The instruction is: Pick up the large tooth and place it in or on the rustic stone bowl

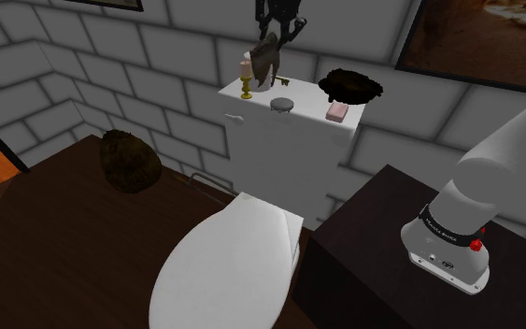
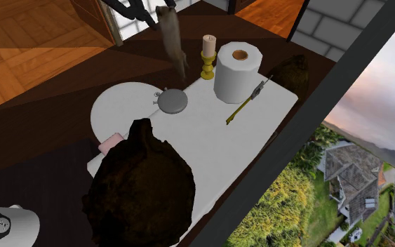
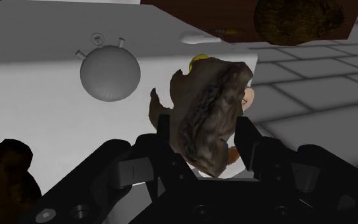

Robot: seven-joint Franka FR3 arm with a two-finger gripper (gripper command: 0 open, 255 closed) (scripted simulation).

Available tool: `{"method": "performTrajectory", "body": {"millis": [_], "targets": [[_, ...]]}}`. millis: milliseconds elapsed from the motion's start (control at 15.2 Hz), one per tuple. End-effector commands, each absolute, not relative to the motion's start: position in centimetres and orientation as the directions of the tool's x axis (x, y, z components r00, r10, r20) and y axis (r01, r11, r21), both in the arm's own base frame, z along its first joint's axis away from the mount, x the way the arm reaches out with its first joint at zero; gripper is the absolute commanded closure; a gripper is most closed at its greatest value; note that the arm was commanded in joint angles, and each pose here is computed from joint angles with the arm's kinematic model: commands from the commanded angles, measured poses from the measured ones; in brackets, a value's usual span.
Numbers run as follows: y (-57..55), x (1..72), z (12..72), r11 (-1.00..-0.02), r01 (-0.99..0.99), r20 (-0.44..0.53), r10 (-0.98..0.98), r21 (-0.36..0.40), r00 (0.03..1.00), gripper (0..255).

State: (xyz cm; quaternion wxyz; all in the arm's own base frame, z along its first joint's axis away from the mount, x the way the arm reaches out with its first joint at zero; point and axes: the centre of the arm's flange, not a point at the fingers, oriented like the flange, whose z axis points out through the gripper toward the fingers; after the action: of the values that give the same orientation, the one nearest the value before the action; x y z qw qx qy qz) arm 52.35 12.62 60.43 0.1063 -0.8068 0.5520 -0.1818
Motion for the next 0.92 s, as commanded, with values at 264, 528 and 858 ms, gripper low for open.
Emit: {"method": "performTrajectory", "body": {"millis": [264,528,858], "targets": [[7.0,47.1,61.0,-0.368,-0.851,0.176,-0.929,-0.373,0.325,255],[3.1,43.5,61.3,-0.368,-0.851,0.176,-0.929,-0.373,0.325,255],[-1.6,39.0,61.7,-0.368,-0.851,0.176,-0.929,-0.373,0.325,255]]}}
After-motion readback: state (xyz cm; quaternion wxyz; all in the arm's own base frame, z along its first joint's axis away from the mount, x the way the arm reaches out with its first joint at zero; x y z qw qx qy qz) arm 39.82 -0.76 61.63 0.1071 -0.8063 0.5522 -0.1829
